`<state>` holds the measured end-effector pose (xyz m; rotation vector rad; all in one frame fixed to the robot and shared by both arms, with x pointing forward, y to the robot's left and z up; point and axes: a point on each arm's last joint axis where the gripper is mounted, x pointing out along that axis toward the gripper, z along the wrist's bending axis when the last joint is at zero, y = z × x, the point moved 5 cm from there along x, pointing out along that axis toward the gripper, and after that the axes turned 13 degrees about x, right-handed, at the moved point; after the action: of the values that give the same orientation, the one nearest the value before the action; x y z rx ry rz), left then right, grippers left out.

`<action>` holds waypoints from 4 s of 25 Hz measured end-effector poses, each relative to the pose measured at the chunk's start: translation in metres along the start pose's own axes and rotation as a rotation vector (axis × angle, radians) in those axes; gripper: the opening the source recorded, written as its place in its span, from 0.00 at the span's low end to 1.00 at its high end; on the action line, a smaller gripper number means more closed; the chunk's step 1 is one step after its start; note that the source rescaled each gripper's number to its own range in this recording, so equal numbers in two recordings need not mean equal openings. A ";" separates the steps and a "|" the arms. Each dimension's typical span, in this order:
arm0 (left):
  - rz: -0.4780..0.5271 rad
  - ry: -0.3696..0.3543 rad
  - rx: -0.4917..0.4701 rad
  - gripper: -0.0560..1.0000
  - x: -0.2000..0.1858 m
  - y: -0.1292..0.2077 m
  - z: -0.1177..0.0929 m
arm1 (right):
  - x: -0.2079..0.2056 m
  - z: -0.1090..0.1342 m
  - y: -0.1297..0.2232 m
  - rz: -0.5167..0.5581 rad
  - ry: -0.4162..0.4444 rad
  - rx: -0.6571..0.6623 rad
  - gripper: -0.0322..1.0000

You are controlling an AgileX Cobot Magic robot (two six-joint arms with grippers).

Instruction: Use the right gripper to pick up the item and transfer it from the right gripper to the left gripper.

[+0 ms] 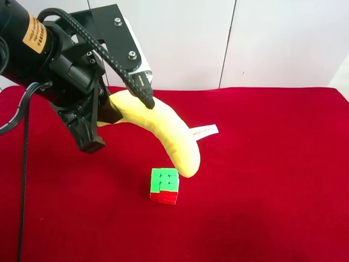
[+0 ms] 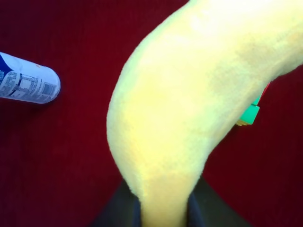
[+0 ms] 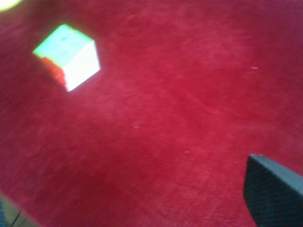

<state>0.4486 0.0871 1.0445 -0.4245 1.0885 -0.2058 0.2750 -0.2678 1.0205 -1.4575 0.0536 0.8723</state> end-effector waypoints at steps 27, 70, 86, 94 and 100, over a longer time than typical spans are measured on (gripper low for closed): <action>0.223 -0.063 -0.735 0.05 0.079 0.183 0.096 | -0.007 -0.008 -0.001 -0.098 0.172 0.108 1.00; 0.131 -0.202 -0.873 1.00 -0.081 0.164 0.012 | -0.007 -0.008 -0.001 -0.098 0.172 0.108 1.00; -0.084 -0.484 -0.796 1.00 -0.177 0.176 -0.082 | -0.007 -0.008 -0.001 -0.098 0.172 0.108 1.00; -0.194 -0.559 -0.770 1.00 -0.161 0.193 -0.118 | -0.007 -0.008 -0.001 -0.098 0.172 0.108 1.00; -0.247 -0.559 -0.773 1.00 -0.148 0.191 -0.115 | -0.007 -0.008 -0.001 -0.098 0.172 0.108 1.00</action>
<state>0.2709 0.2870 1.0367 -1.2323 0.5222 0.1306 0.2741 -0.2784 1.0235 -1.4190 0.1537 0.6537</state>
